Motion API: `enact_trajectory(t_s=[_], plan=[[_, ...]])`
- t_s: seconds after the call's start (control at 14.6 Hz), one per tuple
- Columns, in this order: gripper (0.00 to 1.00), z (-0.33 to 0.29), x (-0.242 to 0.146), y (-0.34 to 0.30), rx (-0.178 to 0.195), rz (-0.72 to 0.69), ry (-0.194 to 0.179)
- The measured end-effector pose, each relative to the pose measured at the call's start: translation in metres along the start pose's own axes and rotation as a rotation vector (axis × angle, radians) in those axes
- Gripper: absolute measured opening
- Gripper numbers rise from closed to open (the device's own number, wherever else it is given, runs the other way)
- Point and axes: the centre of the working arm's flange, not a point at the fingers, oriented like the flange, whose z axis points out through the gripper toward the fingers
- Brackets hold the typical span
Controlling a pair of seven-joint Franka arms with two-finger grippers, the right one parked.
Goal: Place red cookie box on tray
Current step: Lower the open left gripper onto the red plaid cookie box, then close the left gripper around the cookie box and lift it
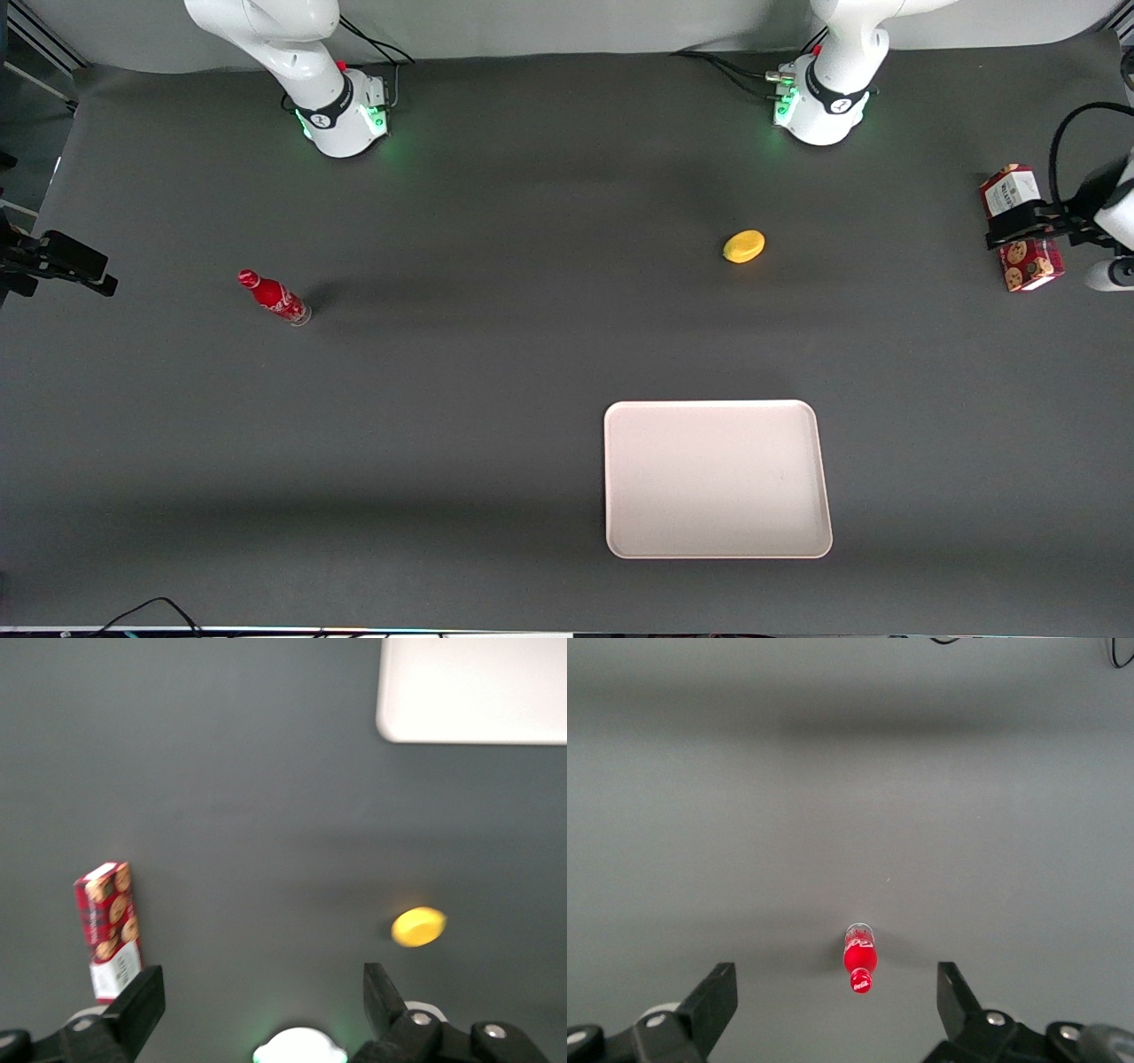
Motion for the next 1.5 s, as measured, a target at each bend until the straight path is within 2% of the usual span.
enact_trajectory(t_s=[0.14, 0.21, 0.34, 0.55, 0.62, 0.89, 1.23, 1.37, 1.5], plan=[[1.0, 0.028, -0.007, -0.06, 0.0, 0.003, -0.045], [1.0, 0.042, -0.013, -0.096, -0.012, 0.01, -0.047], [1.0, 0.076, -0.03, -0.163, -0.036, 0.037, -0.022], [1.0, 0.134, -0.063, -0.22, -0.058, 0.064, -0.004], [1.0, 0.151, -0.073, -0.231, -0.056, 0.069, 0.003], [1.0, 0.209, -0.105, -0.263, 0.005, 0.053, 0.055], [1.0, 0.279, -0.147, -0.292, 0.03, 0.076, 0.129], [1.0, 0.308, -0.159, -0.288, 0.028, 0.072, 0.139], [1.0, 0.334, -0.166, -0.286, 0.024, 0.076, 0.131]])
